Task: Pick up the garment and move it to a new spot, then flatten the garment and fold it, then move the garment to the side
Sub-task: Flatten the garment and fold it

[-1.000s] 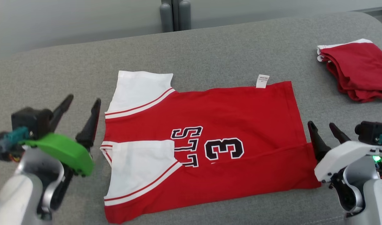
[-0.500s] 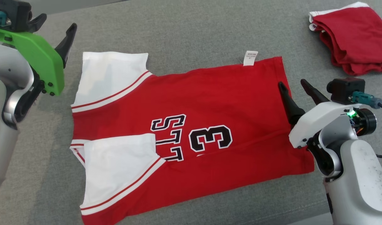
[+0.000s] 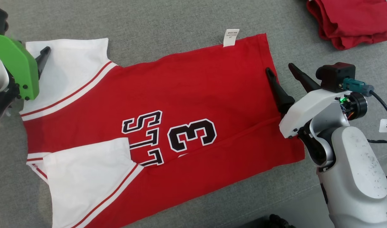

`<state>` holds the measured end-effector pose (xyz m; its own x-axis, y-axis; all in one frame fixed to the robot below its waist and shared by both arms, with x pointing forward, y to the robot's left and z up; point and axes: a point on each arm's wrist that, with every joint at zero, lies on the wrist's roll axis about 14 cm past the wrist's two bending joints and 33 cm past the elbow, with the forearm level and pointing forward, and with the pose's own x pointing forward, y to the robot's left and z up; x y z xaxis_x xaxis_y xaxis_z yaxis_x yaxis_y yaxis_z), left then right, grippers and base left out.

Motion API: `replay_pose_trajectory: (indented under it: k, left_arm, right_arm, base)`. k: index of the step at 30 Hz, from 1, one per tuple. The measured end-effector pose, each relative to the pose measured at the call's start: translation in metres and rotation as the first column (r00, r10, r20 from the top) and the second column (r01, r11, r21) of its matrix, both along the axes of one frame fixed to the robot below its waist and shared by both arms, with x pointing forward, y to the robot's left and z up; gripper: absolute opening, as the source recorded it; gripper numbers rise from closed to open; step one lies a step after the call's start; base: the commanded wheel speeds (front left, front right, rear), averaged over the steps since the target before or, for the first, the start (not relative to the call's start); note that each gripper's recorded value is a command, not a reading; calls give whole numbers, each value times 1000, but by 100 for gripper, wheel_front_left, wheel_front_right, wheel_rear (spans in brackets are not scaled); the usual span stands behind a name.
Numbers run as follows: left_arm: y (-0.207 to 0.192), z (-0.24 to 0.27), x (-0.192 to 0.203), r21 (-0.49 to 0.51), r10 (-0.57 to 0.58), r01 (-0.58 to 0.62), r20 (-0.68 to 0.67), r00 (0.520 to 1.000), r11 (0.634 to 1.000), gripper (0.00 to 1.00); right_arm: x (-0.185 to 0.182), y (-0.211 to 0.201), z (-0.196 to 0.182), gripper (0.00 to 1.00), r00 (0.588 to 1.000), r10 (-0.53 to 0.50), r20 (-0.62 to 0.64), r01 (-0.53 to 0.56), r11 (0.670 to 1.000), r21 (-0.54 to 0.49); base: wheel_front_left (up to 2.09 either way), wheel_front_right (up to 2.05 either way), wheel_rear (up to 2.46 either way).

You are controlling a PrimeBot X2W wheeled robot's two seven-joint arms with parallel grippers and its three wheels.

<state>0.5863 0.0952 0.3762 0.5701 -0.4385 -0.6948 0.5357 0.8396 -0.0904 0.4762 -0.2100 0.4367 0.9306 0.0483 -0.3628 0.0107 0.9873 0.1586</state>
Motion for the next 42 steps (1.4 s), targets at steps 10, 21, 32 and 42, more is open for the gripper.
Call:
replay_pose_trajectory:
  k: [10,21,32,42]
  left_arm:
    - [-8,-17,2,-6,-11,10,-83,996,1000,99]
    - [-17,-3,-8,-29,-53,51,-59,997,998,0]
    - [-19,37,2,-141,-1,18,125,992,990,0]
    - [-6,48,-9,-172,23,6,162,987,985,0]
  right_arm:
    - [0,-7,-11,100,1000,-20,-20,20,1000,2]
    - [15,-6,4,100,1000,-3,23,4,1000,-13]
    - [46,-11,15,100,997,67,-23,-70,988,-141]
    - [65,10,-19,100,949,191,-250,-243,950,-197]
  base:
    - [0,0,0]
    - [0,0,0]
    - [0,0,0]
    - [0,0,0]
